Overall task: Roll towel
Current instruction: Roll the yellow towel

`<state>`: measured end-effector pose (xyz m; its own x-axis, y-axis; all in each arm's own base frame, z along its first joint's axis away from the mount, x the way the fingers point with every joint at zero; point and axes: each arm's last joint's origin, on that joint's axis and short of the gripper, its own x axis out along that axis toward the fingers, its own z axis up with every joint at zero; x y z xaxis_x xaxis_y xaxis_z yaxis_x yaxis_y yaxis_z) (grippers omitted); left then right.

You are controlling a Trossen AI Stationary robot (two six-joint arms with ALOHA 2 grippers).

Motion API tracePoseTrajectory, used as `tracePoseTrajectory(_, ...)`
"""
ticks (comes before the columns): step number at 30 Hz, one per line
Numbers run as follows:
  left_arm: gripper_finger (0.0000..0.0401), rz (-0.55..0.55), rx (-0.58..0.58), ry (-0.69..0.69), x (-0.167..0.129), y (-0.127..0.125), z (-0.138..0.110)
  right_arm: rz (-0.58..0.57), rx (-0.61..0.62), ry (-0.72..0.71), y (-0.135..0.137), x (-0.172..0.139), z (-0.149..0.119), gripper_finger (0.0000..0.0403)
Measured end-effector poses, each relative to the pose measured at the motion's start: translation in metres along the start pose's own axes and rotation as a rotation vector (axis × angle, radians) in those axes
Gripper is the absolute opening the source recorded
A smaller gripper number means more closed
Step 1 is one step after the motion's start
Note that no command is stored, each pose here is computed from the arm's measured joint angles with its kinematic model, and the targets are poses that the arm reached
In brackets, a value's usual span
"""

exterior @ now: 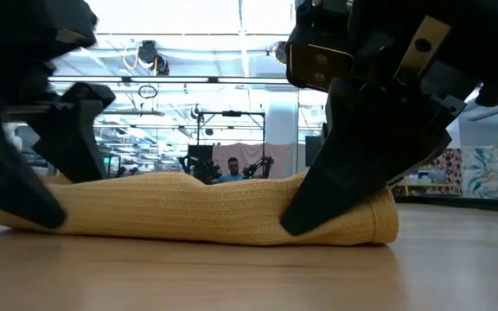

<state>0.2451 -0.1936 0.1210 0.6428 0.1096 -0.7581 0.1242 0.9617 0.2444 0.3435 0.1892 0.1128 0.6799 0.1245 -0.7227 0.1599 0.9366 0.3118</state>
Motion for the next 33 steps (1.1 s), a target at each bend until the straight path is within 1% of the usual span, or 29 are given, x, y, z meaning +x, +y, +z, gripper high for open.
tracePoseTrajectory(2, 0.0209, -0.011, -0.027, 0.013, 0.002, 0.003, 0.001, 0.018, -0.005, 0.014, 0.000, 0.000, 0.000, 0.0036)
tracePoseTrajectory(4, 0.0173, -0.039, -0.043, 0.026, 0.004, 0.005, 0.002, 0.026, -0.018, 0.018, 0.001, 0.000, 0.000, 0.0036)
tracePoseTrajectory(6, 0.0123, -0.077, -0.056, 0.042, 0.006, 0.007, 0.003, 0.043, -0.034, 0.028, 0.001, 0.000, 0.000, 0.0036)
tracePoseTrajectory(9, 0.0034, -0.132, -0.082, 0.059, 0.009, 0.011, 0.005, 0.064, -0.079, 0.042, 0.002, 0.000, 0.000, 0.0036)
tracePoseTrajectory(10, 0.0020, -0.148, -0.097, 0.063, 0.009, 0.013, 0.006, 0.066, -0.101, 0.043, 0.002, -0.001, -0.001, 0.0037)
tracePoseTrajectory(13, 0.0022, -0.185, -0.173, 0.078, 0.010, 0.019, 0.009, 0.069, -0.190, 0.041, 0.004, -0.001, -0.002, 0.0054)
tracePoseTrajectory(15, 0.0022, -0.246, -0.224, 0.096, 0.009, 0.024, 0.013, 0.071, -0.250, 0.038, 0.006, -0.003, -0.003, 0.0075)
tracePoseTrajectory(19, 0.0015, -0.392, -0.320, 0.125, 0.005, 0.036, 0.021, 0.089, -0.318, 0.044, 0.013, -0.013, -0.003, 0.0136)
tracePoseTrajectory(23, 0.0013, -0.508, -0.418, 0.142, 0.000, 0.052, 0.030, 0.101, -0.353, 0.025, 0.028, -0.039, -0.003, 0.0192)
tracePoseTrajectory(26, 0.0013, -0.568, -0.463, 0.153, 0.003, 0.067, 0.034, 0.055, -0.459, -0.033, 0.045, -0.058, -0.014, 0.0216)
tracePoseTrajectory(29, 0.0012, -0.623, -0.504, 0.187, 0.009, 0.081, 0.034, 0.003, -0.579, -0.112, 0.062, -0.070, -0.030, 0.0226)
tracePoseTrajectory(31, 0.0012, -0.656, -0.532, 0.210, 0.017, 0.089, 0.032, -0.072, -0.634, -0.172, 0.070, -0.075, -0.040, 0.0227)
tracePoseTrajectory(33, 0.0012, -0.692, -0.555, 0.257, 0.022, 0.095, 0.028, -0.147, -0.662, -0.219, 0.074, -0.073, -0.051, 0.0226)
